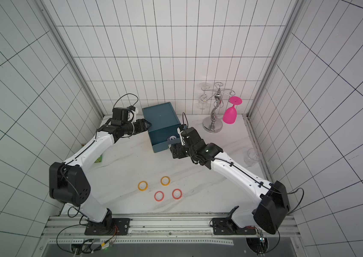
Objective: Place the transparent tape into the drawer according to color
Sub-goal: Place the tape in the drawer, then close the drawer in the storage box.
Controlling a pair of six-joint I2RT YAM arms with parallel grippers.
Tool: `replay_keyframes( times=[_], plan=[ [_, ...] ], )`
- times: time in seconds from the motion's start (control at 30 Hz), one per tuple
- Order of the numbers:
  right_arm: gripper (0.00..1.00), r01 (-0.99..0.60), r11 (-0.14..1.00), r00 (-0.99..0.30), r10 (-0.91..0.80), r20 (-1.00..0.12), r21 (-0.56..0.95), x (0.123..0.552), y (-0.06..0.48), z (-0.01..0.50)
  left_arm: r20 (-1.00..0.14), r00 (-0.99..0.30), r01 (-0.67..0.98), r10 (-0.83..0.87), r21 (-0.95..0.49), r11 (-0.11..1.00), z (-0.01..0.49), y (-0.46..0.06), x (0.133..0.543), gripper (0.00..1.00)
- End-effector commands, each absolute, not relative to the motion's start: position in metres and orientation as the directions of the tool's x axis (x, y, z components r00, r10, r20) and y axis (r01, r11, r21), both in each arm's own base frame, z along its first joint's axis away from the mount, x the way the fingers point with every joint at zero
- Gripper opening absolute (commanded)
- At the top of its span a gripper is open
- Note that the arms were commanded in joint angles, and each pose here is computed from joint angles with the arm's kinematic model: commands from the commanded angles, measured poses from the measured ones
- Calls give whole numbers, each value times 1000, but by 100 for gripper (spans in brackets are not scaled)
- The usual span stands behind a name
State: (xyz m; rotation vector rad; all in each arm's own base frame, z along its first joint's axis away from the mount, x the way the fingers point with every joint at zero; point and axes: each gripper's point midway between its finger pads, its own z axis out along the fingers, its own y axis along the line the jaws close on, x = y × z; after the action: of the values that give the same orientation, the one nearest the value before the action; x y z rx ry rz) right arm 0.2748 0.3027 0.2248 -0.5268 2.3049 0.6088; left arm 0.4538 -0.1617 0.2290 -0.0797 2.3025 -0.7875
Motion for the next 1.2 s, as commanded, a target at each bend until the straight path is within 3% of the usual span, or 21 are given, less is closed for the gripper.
replay_keyframes(
  times=[0.0,0.17,1.17],
  plan=[
    [78,-536,784,-671,-171,-721,313,276,316,222,-609,-749,165,-260,-552,818,232,-165,460,60],
    [65,-548,780,-650,-171,-741,301,286,326,214,-601,-758,156,-254,-545,824,225,-163,459,59],
    [64,-603,780,-406,-121,-906,166,369,389,232,-588,-774,179,-234,-557,811,228,-165,451,59]
  ],
)
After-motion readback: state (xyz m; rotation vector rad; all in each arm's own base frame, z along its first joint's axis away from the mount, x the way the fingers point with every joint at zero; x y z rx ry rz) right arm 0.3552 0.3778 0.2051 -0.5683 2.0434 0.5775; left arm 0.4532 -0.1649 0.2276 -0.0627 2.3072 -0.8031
